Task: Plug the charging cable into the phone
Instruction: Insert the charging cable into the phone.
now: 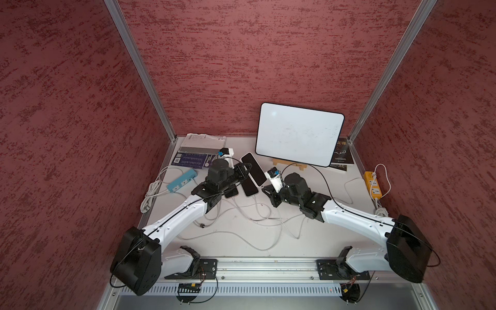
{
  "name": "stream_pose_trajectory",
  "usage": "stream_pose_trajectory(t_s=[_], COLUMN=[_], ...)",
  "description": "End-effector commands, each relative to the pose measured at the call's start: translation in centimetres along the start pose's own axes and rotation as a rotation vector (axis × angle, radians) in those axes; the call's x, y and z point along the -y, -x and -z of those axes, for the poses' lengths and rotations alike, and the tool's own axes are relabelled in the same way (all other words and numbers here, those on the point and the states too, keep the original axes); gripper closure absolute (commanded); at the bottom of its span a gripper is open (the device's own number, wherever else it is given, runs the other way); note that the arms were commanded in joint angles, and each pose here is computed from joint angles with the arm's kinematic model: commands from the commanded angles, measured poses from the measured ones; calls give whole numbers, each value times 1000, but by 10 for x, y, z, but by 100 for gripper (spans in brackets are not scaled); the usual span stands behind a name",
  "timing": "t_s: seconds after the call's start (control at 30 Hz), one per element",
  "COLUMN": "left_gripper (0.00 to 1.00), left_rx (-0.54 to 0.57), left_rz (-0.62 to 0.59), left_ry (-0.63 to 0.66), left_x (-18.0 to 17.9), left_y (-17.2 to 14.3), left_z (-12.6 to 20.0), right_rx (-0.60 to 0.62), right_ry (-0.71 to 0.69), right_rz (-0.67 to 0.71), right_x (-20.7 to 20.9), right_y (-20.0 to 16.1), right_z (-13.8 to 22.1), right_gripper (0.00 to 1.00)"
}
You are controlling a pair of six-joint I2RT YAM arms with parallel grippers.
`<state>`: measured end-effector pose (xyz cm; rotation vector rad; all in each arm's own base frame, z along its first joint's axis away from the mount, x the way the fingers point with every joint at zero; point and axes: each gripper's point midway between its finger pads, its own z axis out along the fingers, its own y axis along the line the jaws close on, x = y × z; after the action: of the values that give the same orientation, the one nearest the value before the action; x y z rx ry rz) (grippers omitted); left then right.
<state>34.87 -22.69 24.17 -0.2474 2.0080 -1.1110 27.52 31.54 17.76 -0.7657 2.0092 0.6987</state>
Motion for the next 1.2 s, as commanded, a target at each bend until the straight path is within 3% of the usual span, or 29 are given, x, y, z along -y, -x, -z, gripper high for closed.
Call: stream_pose_trajectory(t_s=[0.0,1.17], left_gripper=[100,100], left_rx=[46,-5], left_rz=[-17,-19], left_ry=[-83,-63], left_x=[24,18], left_y=[13,2], left_z=[5,3], right_rx=[19,9], right_ry=[-35,-84], right_rz=[16,36], right_x=[3,11], right_y=[10,13], right_z=[1,-2], right_gripper=[100,100])
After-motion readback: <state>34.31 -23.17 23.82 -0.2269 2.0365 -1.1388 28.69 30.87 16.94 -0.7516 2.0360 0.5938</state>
